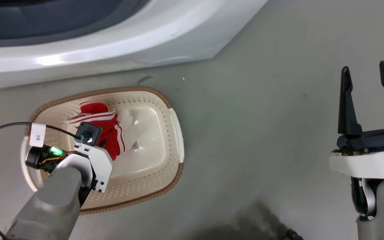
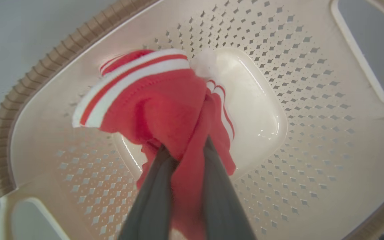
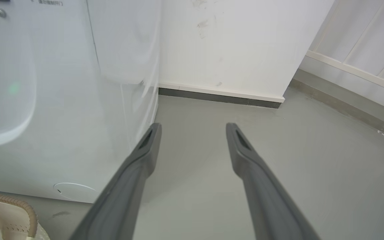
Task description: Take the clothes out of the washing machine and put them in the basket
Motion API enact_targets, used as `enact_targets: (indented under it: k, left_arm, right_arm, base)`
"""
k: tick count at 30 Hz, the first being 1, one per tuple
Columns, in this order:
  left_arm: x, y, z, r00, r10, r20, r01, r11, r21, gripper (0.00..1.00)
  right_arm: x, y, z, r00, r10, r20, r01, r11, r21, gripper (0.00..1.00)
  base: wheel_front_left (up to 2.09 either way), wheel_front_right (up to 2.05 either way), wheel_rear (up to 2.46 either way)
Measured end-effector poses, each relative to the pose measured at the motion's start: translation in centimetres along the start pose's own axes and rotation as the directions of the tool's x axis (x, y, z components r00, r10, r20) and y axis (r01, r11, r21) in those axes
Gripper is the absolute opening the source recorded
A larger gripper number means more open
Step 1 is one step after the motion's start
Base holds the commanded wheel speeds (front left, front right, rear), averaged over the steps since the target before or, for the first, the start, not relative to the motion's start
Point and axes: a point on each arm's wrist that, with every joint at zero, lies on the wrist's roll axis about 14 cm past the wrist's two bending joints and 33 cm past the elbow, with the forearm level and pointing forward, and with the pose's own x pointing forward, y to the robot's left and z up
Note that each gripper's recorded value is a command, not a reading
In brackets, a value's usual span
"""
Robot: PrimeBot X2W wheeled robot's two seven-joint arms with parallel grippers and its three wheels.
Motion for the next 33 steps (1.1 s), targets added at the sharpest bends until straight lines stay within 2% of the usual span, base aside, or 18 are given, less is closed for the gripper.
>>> enact_targets:
  k: [7, 13, 14, 15, 20, 25, 30, 33]
  left_arm:
    - [3.3, -1.3, -2.4, 0.995, -0.048, -0.083, 0.047, 0.999, -0.007, 0.00]
    - [4.3, -2.2, -4.1, 0.989, -0.072, -0.132, 0.070, 0.997, -0.025, 0.00]
    - [4.3, -2.3, -4.1, 0.988, -0.073, -0.133, 0.070, 0.997, -0.029, 0.29]
    - [4.3, -2.3, -4.1, 0.989, -0.072, -0.131, 0.069, 0.997, -0.034, 1.00]
    - [3.5, -1.9, -2.9, 0.995, -0.045, -0.085, 0.040, 0.997, -0.061, 1.00]
    - [1.6, -1.9, -1.9, 0.999, -0.024, -0.036, 0.022, 0.997, -0.074, 1.00]
    - [-1.0, -1.4, 0.3, 0.998, 0.012, 0.055, -0.006, 0.995, -0.098, 1.00]
    - [-2.8, -0.3, 3.6, 0.983, 0.056, 0.176, -0.034, 0.991, -0.127, 1.00]
  right_arm:
    - [0.1, -0.8, -2.7, 0.998, -0.022, -0.066, 0.021, 1.000, -0.015, 1.00]
    - [0.2, -1.1, -3.7, 0.996, -0.027, -0.088, 0.026, 0.999, -0.023, 1.00]
    - [0.2, -1.1, -3.7, 0.996, -0.027, -0.088, 0.025, 0.999, -0.023, 1.00]
    - [0.2, -1.0, -3.7, 0.996, -0.027, -0.088, 0.025, 0.999, -0.023, 1.00]
    - [0.1, -0.8, -3.5, 0.996, -0.019, -0.090, 0.017, 1.000, -0.021, 1.00]
    - [0.0, -0.5, -1.6, 0.999, -0.012, -0.046, 0.012, 1.000, -0.010, 1.00]
    - [-0.9, -1.0, 0.3, 1.000, -0.029, -0.008, 0.030, 0.999, 0.023, 1.00]
    - [-1.3, -0.6, 1.8, 1.000, -0.021, 0.024, 0.020, 0.999, 0.027, 1.00]
  base:
    - [0.00, 0.00, 0.00]
    - [0.00, 0.00, 0.00]
    - [0.00, 0.00, 0.00]
    - [0.00, 0.00, 0.00]
    - [0.00, 0.00, 0.00]
    - [0.00, 0.00, 0.00]
    - [0.00, 0.00, 0.00]
    - [0.00, 0.00, 0.00]
